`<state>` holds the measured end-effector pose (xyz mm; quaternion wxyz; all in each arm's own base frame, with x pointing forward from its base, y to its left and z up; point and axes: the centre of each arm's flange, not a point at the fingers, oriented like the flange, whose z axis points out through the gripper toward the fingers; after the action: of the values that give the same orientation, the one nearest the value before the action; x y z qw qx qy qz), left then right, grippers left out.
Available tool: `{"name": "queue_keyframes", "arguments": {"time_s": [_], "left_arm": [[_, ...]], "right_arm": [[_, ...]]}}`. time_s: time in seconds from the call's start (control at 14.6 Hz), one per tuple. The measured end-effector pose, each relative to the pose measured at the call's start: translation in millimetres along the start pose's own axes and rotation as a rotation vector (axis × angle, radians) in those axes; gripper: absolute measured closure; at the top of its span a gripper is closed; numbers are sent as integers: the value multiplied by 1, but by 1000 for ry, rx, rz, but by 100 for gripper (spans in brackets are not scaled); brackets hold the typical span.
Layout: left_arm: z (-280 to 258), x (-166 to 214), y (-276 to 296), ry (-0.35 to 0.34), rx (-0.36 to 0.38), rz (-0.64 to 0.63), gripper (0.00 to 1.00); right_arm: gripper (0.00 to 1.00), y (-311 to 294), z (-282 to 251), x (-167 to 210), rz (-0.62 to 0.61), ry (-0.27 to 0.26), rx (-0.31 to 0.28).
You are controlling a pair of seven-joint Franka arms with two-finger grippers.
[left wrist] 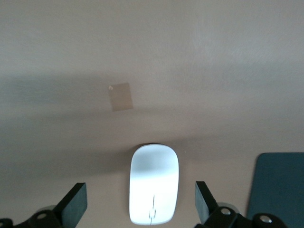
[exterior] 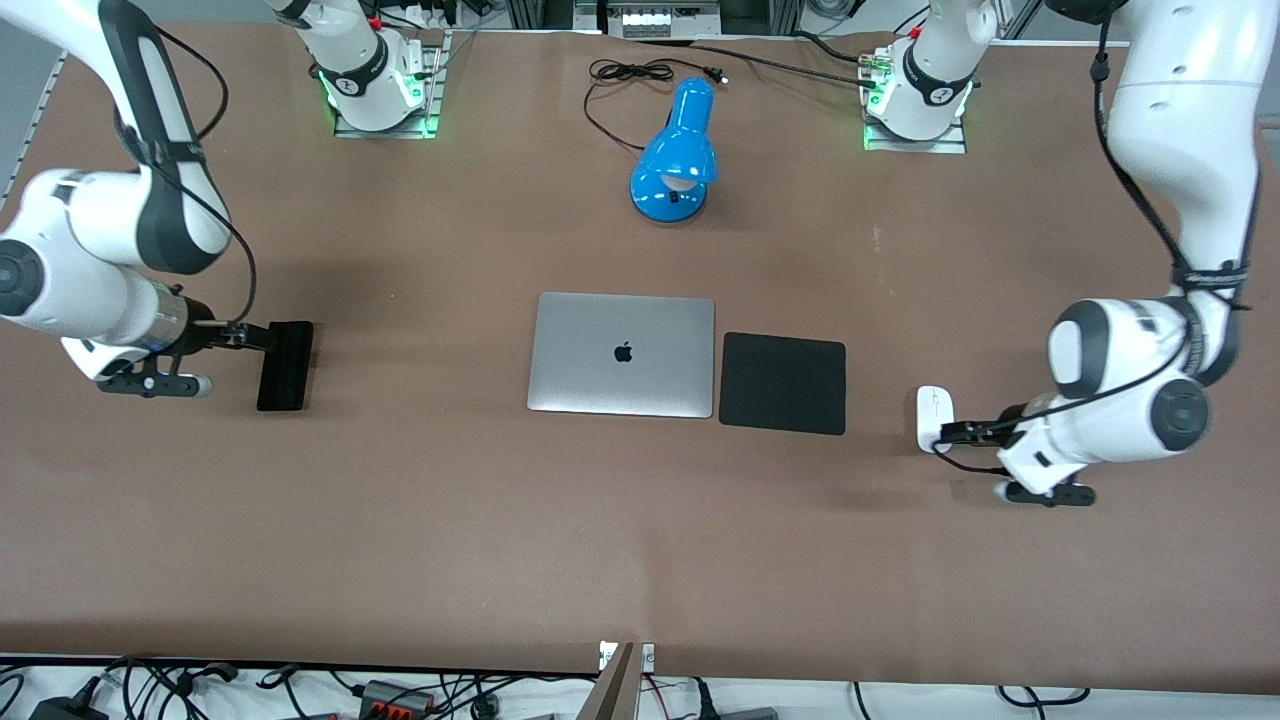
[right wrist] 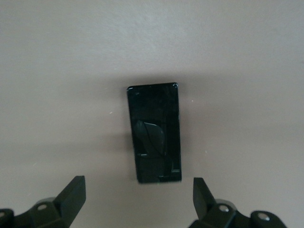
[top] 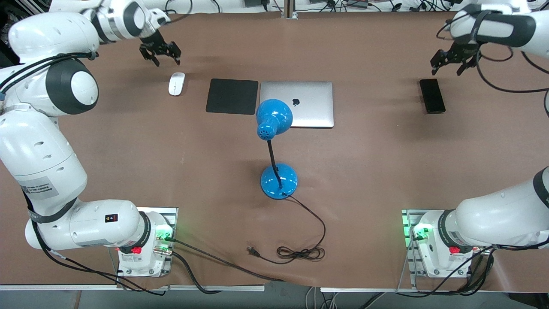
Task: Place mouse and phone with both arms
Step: 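Grasp the phone with the right gripper while the left gripper grasps the mouse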
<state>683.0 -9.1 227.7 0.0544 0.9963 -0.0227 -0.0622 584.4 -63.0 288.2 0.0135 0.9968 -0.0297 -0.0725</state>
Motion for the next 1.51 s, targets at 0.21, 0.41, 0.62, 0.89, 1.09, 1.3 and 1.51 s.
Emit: {"name": "queue_keyframes", "arguments": {"time_s": [0.21,0.41,0.62,0.89,1.09,1.3,1.51], "left_arm": [[20,-8,11,-14,14,26,0],[25,-11,15,-21,15,35,0],[31,-14,16,-34,14,41,0],[38,-18,16,-49,14,42,0],[41,-20,16,-55,13,42,0],[43,-20,16,-59,13,42,0],[46,-21,16,-64,12,42,0]], "right_arm": [[0,6,50,3,11,-13,4],[0,11,84,8,19,-15,6],[0,11,103,7,19,-35,7],[0,12,114,7,22,-45,8],[0,12,115,7,13,-45,8],[0,12,122,9,-8,-32,8],[0,11,127,10,-12,-30,8]]}}
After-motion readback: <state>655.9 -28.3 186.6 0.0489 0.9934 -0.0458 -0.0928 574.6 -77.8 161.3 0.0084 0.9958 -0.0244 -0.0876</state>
